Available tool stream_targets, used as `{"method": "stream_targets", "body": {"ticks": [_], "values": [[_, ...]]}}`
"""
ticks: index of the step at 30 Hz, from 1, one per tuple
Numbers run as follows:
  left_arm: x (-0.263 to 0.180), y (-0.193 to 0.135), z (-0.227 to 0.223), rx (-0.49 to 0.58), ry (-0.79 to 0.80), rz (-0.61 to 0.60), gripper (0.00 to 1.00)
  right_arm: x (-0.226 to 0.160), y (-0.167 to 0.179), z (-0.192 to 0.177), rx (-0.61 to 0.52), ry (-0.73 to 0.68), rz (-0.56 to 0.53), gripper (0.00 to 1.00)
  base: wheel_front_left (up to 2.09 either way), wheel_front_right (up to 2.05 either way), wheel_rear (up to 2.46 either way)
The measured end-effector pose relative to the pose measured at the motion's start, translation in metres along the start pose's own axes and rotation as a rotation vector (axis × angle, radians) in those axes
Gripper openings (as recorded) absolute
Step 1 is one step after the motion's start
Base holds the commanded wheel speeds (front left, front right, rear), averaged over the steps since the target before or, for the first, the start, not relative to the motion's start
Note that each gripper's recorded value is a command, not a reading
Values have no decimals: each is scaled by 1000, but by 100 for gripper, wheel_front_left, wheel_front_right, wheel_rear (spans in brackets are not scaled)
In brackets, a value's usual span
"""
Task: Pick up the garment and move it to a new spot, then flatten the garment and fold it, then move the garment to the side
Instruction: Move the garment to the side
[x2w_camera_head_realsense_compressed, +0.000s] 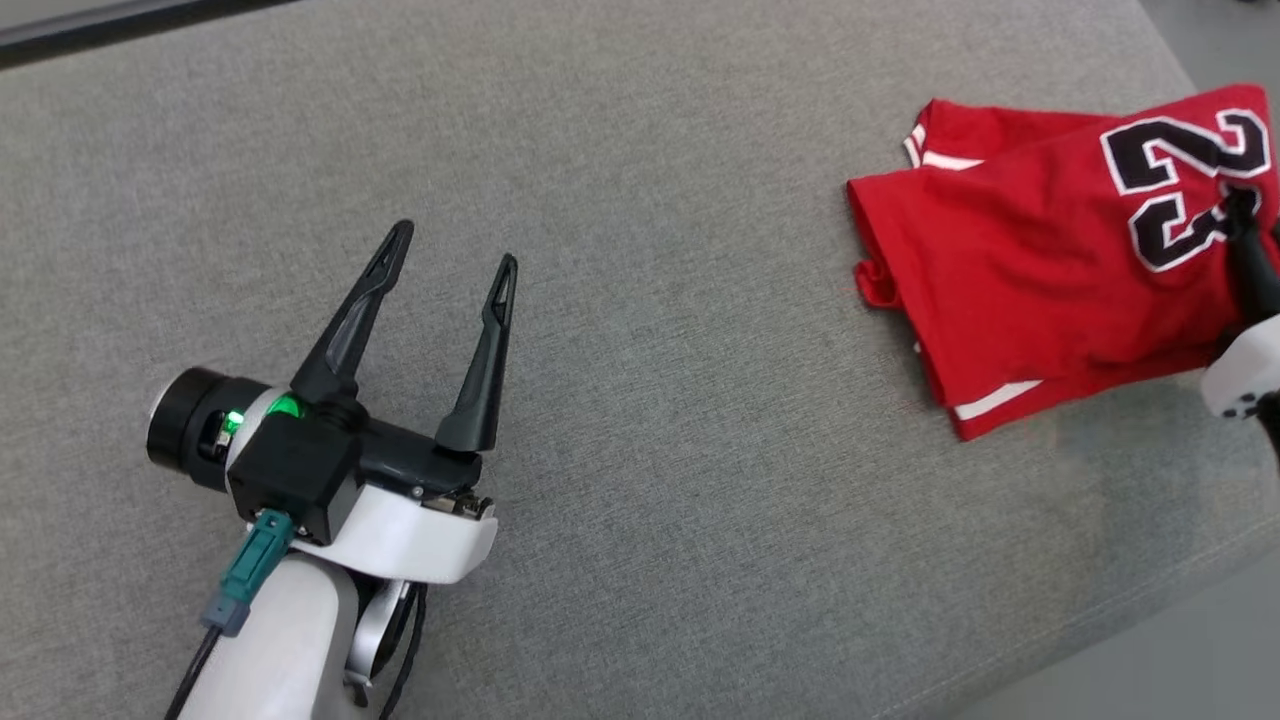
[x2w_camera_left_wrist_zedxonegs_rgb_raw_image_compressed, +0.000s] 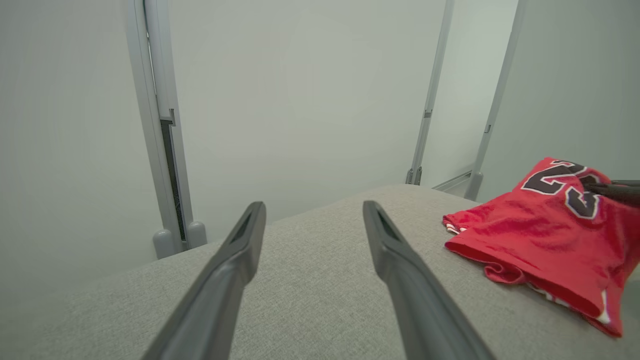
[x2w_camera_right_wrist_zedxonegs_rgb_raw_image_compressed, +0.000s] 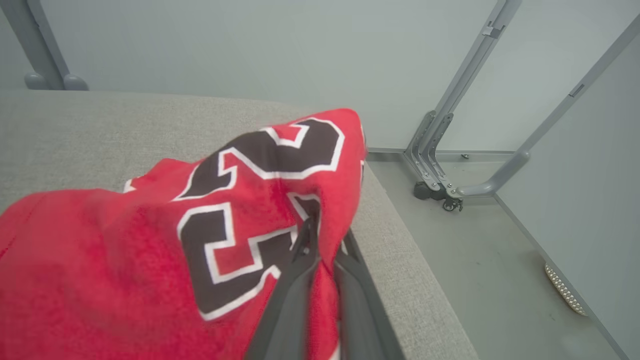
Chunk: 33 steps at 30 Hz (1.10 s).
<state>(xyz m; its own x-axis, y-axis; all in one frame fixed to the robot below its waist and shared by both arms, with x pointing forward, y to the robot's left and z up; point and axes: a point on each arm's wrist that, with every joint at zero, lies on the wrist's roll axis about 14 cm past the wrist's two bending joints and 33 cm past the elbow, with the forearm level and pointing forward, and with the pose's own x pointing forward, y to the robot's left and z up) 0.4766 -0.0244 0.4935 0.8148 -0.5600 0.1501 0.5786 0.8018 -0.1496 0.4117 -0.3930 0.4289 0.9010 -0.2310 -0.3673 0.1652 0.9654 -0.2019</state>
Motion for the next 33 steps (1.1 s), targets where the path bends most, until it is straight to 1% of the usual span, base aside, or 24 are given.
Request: {"method": "stream_targets", "body": {"ticks": [4,8,9,10,11,13,14,15,18,20,27,33], "values": [[14,0,-8,-8,-6,-39,100,27,-19,9,-35,11,-50,0,0,0,0],[24,4,-18,-15,-13,-59,100,52,-30,4,-35,42,-94,0,0,0,0],[26,6,-22,-19,-10,-61,100,58,-30,2,-41,50,-96,5,0,0,0],[27,8,-25,-21,-9,-60,100,64,-31,0,-36,56,-106,34,0,0,0],[28,10,-29,-22,-8,-59,100,70,-32,-2,-34,63,-113,49,0,0,0],[29,16,-37,-27,0,-53,100,81,-33,-7,0,70,-135,75,0,0,0],[29,19,-41,-30,4,-47,100,84,-33,-12,5,84,-143,92,0,0,0],[28,22,-46,-30,13,-42,100,86,-34,-19,11,102,-155,100,0,0,0],[26,28,-55,-30,30,-29,100,90,-31,-33,19,141,-164,100,0,0,0],[26,28,-56,-26,32,-28,100,90,-32,-33,25,142,-170,100,0,0,0],[26,23,-39,-7,2,-32,100,61,-56,-32,41,143,-223,100,0,0,0],[16,14,-23,-3,-2,-26,100,38,-56,-4,73,32,-198,100,0,0,0]]}}
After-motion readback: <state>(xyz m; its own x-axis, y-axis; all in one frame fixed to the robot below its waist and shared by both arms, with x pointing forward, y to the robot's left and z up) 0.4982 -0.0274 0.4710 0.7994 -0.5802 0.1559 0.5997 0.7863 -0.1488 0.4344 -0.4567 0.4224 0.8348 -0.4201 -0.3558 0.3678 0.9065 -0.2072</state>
